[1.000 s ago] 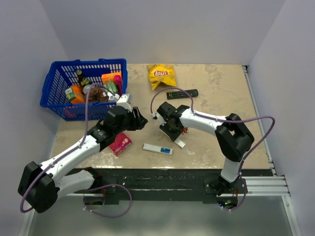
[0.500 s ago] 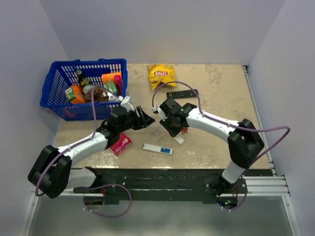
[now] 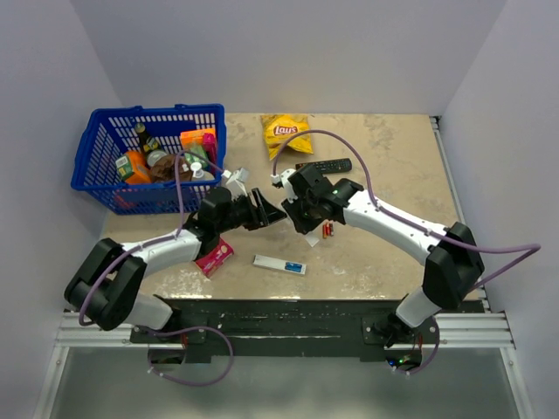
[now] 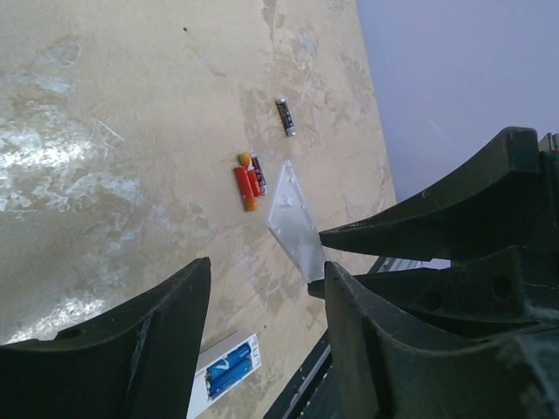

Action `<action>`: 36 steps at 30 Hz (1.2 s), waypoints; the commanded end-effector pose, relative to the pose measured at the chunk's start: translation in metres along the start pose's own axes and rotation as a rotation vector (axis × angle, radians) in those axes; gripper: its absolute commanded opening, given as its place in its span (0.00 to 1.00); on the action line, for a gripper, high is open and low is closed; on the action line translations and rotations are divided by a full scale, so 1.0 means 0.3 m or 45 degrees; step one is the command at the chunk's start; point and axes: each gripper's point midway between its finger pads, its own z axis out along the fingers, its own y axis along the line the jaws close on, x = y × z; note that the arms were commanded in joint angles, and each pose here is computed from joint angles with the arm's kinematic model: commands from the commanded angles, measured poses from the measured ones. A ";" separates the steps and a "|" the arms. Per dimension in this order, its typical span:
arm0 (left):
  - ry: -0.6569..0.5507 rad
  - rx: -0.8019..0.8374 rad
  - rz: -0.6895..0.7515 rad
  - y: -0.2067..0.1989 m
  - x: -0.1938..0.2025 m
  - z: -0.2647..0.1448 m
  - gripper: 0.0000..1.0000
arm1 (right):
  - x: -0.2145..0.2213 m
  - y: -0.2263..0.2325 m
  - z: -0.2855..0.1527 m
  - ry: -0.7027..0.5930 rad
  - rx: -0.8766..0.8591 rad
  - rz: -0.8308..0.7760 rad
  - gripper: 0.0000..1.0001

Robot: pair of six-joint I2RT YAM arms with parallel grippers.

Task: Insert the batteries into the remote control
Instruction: Turn over the battery cover.

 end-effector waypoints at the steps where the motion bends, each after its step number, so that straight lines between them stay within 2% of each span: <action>1: -0.044 0.146 0.021 -0.112 -0.053 0.025 0.58 | -0.088 0.019 -0.060 -0.134 -0.040 0.045 0.15; 5: -0.057 0.170 -0.015 -0.124 -0.058 0.039 0.53 | -0.102 0.022 -0.075 -0.168 -0.044 0.057 0.15; 8: -0.048 0.205 -0.029 -0.144 -0.059 0.050 0.46 | -0.107 0.022 -0.085 -0.186 -0.045 0.071 0.15; 12: -0.036 0.224 -0.041 -0.154 -0.053 0.053 0.31 | -0.112 0.025 -0.103 -0.215 -0.049 0.085 0.15; 19: -0.072 0.307 -0.028 -0.206 -0.072 0.030 0.12 | -0.123 0.041 -0.125 -0.266 -0.083 0.116 0.12; 25: -0.120 0.360 0.038 -0.234 -0.086 -0.007 0.00 | -0.151 0.032 -0.182 -0.344 -0.090 0.149 0.29; 28: -0.135 0.405 0.122 -0.256 -0.094 -0.035 0.00 | -0.164 0.014 -0.244 -0.391 -0.163 0.181 0.42; 29: -0.155 0.426 0.173 -0.273 -0.103 -0.051 0.00 | -0.172 0.011 -0.285 -0.429 -0.230 0.192 0.49; 31: -0.178 0.470 0.247 -0.298 -0.113 -0.077 0.00 | -0.183 0.023 -0.339 -0.485 -0.324 0.176 0.55; 36: -0.272 0.655 0.511 -0.421 -0.141 -0.177 0.00 | -0.203 0.078 -0.487 -0.721 -0.631 0.080 0.60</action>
